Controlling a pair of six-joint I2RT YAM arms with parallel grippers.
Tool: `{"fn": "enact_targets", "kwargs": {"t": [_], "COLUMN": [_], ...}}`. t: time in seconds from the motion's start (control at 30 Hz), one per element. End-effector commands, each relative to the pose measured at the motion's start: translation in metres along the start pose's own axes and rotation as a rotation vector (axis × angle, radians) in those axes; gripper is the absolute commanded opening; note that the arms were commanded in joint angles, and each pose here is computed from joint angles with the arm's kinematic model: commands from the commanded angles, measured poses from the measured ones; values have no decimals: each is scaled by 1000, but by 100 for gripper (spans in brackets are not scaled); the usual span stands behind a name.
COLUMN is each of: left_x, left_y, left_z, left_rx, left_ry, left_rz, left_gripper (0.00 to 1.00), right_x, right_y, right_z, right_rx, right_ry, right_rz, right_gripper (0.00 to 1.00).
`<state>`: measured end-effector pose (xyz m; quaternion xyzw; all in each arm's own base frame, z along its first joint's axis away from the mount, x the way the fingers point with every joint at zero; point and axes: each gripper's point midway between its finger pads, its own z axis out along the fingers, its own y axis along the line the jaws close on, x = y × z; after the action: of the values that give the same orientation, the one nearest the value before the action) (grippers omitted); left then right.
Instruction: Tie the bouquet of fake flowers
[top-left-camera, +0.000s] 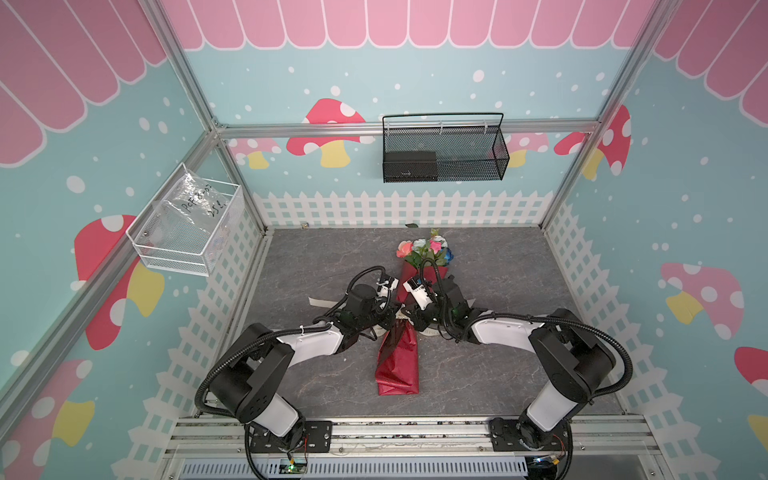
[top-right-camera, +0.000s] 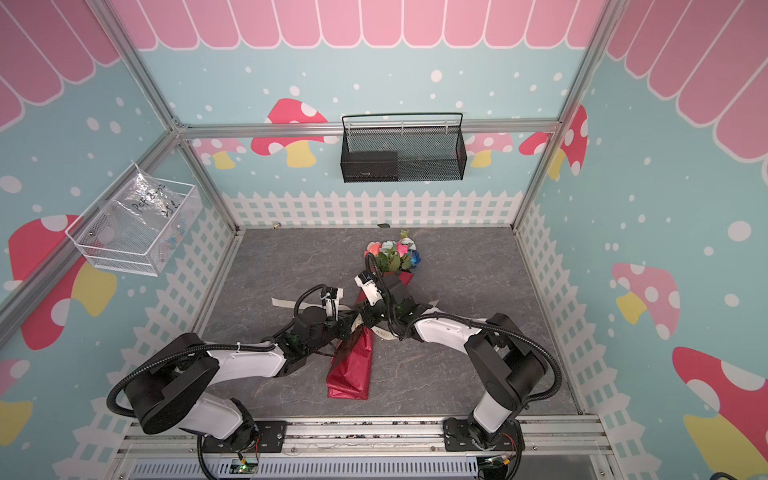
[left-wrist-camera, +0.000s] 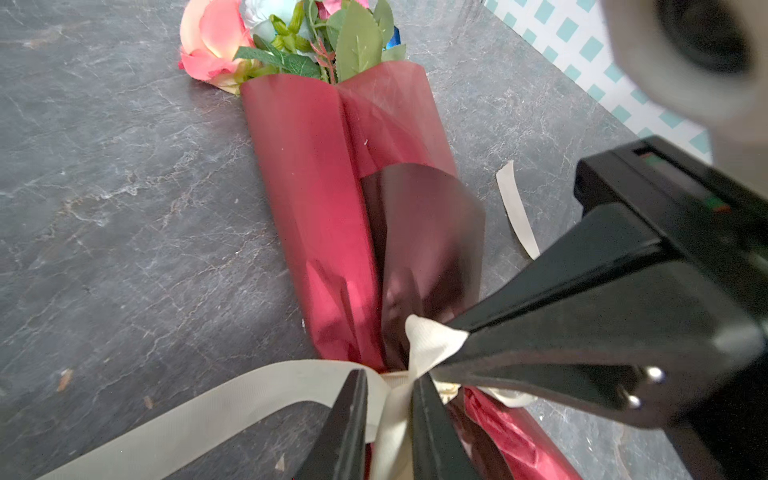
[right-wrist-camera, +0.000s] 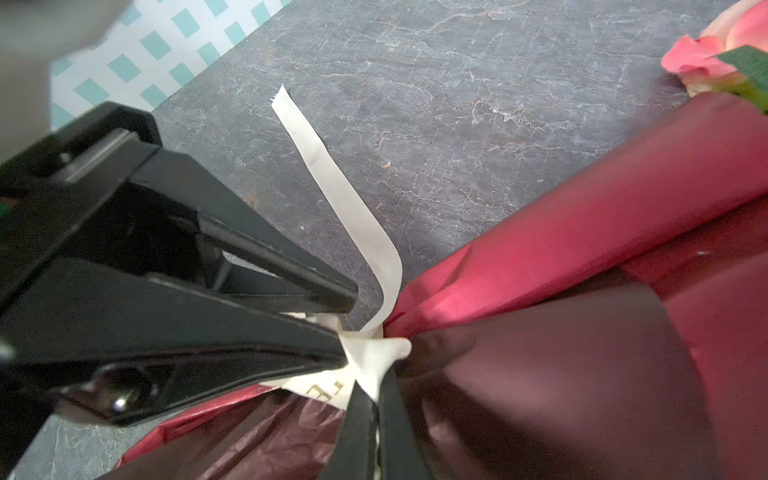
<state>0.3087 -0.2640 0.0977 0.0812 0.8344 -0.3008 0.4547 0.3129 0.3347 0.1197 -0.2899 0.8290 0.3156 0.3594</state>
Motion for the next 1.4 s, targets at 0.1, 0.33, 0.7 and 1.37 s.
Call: {"fn": "enact_targets", "kwargs": {"t": [0.1,0.33,0.7,1.37], "left_x": [-9,-8,-8,-6], "left_y": [0,0,4,6], "left_z": [3,5,6,10], "left_rx": [-9,-2,-6,3], "left_ry": [-63,-71,-101,-128], "left_rz": [8,-3,-33,-45], "left_gripper": [0,0,0,0], "right_x": [28,39,56,36], "right_y": [-4,-8,-13,-6], "right_z": [3,5,-1,-23], "right_rx": [10,22,50,37], "right_ry": [98,121,142,67], "right_rz": [-22,-21,6,-43], "right_gripper": [15,18,9,21]}}
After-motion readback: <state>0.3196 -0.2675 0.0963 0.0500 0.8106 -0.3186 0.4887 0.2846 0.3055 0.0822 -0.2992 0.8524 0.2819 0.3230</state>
